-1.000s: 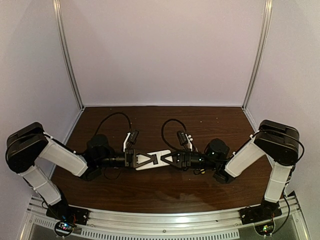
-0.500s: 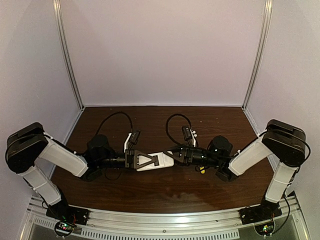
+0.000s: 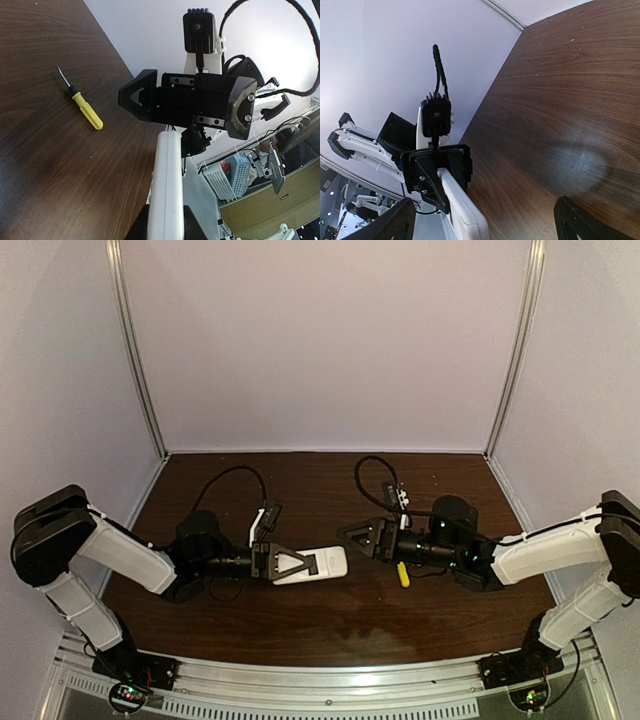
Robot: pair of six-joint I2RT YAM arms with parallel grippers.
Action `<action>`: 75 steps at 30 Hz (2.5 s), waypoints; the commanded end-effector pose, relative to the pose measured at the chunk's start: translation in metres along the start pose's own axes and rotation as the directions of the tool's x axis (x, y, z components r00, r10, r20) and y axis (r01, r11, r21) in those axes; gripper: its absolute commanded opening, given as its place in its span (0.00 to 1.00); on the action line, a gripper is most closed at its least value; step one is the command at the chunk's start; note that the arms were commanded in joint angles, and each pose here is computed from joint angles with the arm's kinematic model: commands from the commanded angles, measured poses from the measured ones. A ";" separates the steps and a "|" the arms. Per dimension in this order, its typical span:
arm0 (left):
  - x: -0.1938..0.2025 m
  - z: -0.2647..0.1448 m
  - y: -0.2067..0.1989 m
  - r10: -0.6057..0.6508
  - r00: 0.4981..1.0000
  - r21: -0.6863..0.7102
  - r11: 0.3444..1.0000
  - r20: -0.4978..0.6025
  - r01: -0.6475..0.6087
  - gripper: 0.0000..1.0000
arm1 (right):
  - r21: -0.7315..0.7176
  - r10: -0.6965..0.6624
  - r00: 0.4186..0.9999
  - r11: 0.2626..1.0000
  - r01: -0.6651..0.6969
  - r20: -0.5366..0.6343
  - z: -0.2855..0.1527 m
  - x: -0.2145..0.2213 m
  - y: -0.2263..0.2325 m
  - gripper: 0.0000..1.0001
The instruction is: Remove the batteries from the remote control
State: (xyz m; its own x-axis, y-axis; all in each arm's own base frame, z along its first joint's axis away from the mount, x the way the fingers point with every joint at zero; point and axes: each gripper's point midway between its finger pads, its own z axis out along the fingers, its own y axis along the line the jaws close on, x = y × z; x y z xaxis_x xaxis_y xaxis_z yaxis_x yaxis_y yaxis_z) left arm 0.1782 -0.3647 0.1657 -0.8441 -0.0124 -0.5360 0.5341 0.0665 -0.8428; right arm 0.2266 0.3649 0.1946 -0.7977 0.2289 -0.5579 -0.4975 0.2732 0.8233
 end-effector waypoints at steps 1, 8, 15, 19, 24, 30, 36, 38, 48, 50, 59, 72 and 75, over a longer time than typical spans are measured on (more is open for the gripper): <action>-0.008 0.004 -0.007 0.044 0.999 0.017 0.999 0.019 -0.044 0.00 | 0.270 -0.046 0.995 0.960 0.070 -0.092 -0.015 0.018 -0.041 0.98; -0.006 0.002 0.012 -0.012 0.999 -0.058 0.998 0.035 0.014 0.00 | 0.396 -0.093 0.983 0.906 0.149 -0.158 -0.022 0.024 -0.042 0.98; -0.005 -0.002 0.035 -0.073 0.996 -0.133 0.988 0.044 0.078 0.00 | 0.402 -0.117 0.973 0.896 0.190 -0.198 -0.011 0.031 -0.032 0.99; -0.005 -0.002 0.033 -0.070 0.997 -0.118 0.990 0.031 0.073 0.00 | 0.418 -0.120 0.966 0.884 0.209 -0.230 -0.004 0.038 -0.034 0.99; -0.001 0.000 0.031 -0.104 0.995 -0.070 0.992 0.008 0.104 0.00 | 0.425 -0.118 0.961 0.879 0.218 -0.248 0.004 0.043 -0.036 0.97; 0.002 0.001 0.031 -0.129 0.992 -0.022 0.991 -0.007 0.129 0.00 | 0.423 -0.116 0.954 0.877 0.230 -0.277 0.011 0.050 -0.038 0.90; 0.004 0.001 0.028 -0.134 0.991 -0.005 0.991 -0.020 0.134 0.00 | 0.420 -0.108 0.950 0.878 0.229 -0.293 0.018 0.055 -0.043 0.85; 0.005 0.001 0.026 -0.136 0.990 0.005 0.991 -0.025 0.136 0.00 | 0.413 -0.105 0.950 0.882 0.226 -0.295 0.020 0.056 -0.043 0.83; 0.006 0.001 0.023 -0.140 0.990 0.030 0.990 -0.036 0.141 0.00 | 0.367 -0.100 0.948 0.906 0.212 -0.301 0.027 0.059 -0.035 0.69; 0.006 0.001 0.022 -0.141 0.989 0.031 0.989 -0.038 0.142 0.00 | 0.362 -0.099 0.948 0.908 0.211 -0.302 0.027 0.059 -0.034 0.67; 0.006 0.001 0.021 -0.142 0.989 0.041 0.989 -0.042 0.143 0.00 | 0.348 -0.087 0.952 0.918 0.191 -0.293 0.023 0.058 -0.035 0.59; 0.005 0.000 0.021 -0.142 0.989 0.043 0.989 -0.044 0.144 0.00 | 0.367 -0.069 0.956 0.914 0.175 -0.283 0.019 0.057 -0.041 0.47; 0.005 0.000 0.020 -0.140 0.989 0.045 0.989 -0.043 0.142 0.00 | 0.365 -0.066 0.957 0.915 0.171 -0.283 0.018 0.057 -0.041 0.45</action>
State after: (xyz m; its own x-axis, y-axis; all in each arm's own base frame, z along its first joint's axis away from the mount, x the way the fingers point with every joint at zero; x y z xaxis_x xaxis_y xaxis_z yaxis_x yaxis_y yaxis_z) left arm 0.1864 -0.3622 0.1295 -0.9336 0.0188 -0.3577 0.3580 0.0872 -0.9297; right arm 0.2059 0.3932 0.1352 -0.8187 -0.0714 -0.5697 -0.4896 0.6051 0.6278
